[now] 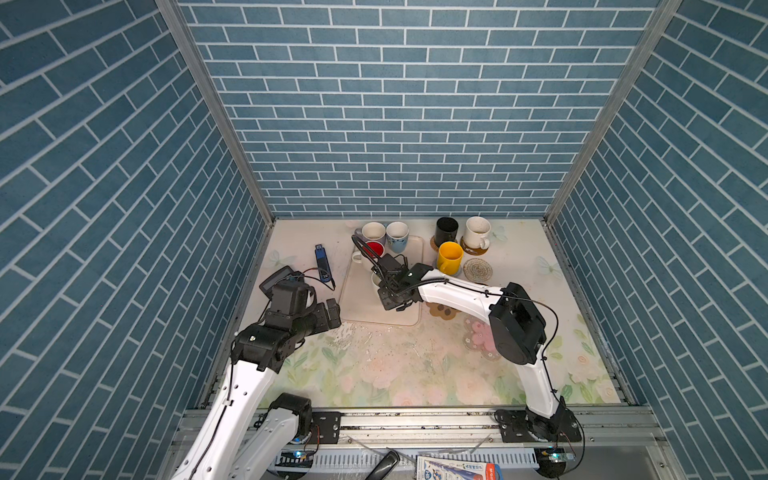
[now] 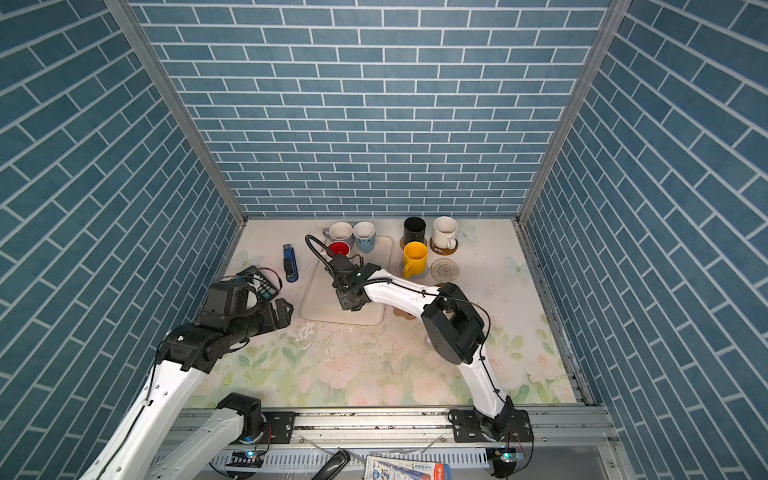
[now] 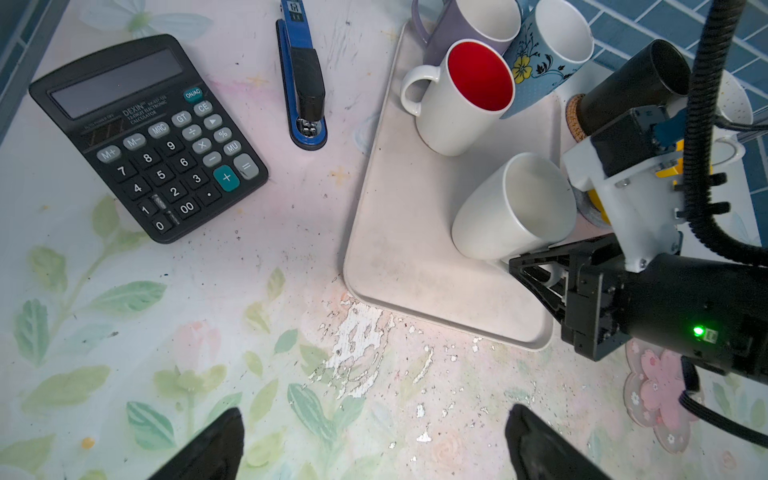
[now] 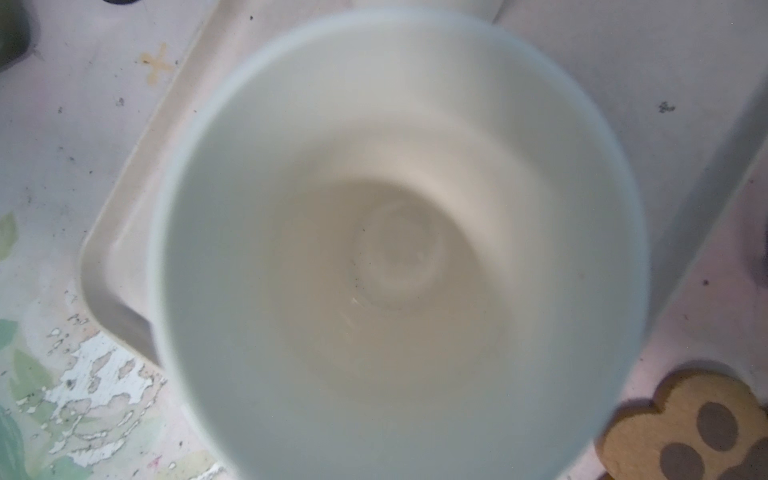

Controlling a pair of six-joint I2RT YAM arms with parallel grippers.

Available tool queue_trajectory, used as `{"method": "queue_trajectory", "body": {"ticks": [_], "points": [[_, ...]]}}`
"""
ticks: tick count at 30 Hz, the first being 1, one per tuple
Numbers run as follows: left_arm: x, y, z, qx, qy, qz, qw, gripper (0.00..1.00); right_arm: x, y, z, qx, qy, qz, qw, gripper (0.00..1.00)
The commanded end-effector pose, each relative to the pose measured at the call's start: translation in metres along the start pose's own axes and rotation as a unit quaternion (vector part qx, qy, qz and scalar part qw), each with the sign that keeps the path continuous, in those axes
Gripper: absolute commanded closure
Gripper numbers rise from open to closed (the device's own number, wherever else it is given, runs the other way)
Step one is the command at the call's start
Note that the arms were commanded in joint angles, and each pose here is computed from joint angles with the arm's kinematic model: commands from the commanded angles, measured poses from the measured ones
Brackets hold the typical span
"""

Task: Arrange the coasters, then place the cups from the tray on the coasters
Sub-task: 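Lower the right gripper onto the plain white mug and close on its rim, then lift the white mug with the right gripper and carry it toward the coasters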

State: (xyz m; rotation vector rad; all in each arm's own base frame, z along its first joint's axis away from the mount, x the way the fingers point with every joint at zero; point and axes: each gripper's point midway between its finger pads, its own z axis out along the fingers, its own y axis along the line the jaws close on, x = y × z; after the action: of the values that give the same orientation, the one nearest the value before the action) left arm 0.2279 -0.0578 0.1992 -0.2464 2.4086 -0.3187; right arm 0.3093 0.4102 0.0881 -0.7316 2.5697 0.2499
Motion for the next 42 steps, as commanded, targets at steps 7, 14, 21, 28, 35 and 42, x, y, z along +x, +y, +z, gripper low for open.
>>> {"method": "queue_trajectory", "body": {"ticks": [7, 14, 21, 28, 35, 42], "points": [[-0.020, -0.020, -0.025, -0.008, -0.039, 0.047, 0.998, 0.01, -0.034, -0.020, -0.096, -0.003, -0.117, -0.021, 0.993, 1.00], [-0.027, -0.065, -0.007, -0.005, -0.042, 0.101, 0.994, 0.01, -0.019, -0.058, -0.146, 0.009, -0.151, 0.021, 0.988, 1.00], [-0.041, -0.125, 0.024, 0.024, -0.032, 0.123, 0.992, 0.01, 0.020, -0.118, -0.181, 0.044, -0.166, 0.077, 0.982, 1.00], [-0.051, -0.165, 0.059, 0.046, -0.017, 0.128, 0.991, 0.01, 0.059, -0.181, -0.187, 0.080, -0.153, 0.144, 0.974, 1.00], [-0.064, -0.186, 0.092, 0.037, -0.026, 0.153, 0.987, 0.01, 0.071, -0.222, -0.176, 0.098, -0.144, 0.185, 0.967, 1.00], [-0.093, -0.185, 0.127, 0.003, -0.048, 0.145, 0.988, 0.01, 0.066, -0.265, -0.154, 0.097, -0.138, 0.237, 0.957, 1.00]]}}
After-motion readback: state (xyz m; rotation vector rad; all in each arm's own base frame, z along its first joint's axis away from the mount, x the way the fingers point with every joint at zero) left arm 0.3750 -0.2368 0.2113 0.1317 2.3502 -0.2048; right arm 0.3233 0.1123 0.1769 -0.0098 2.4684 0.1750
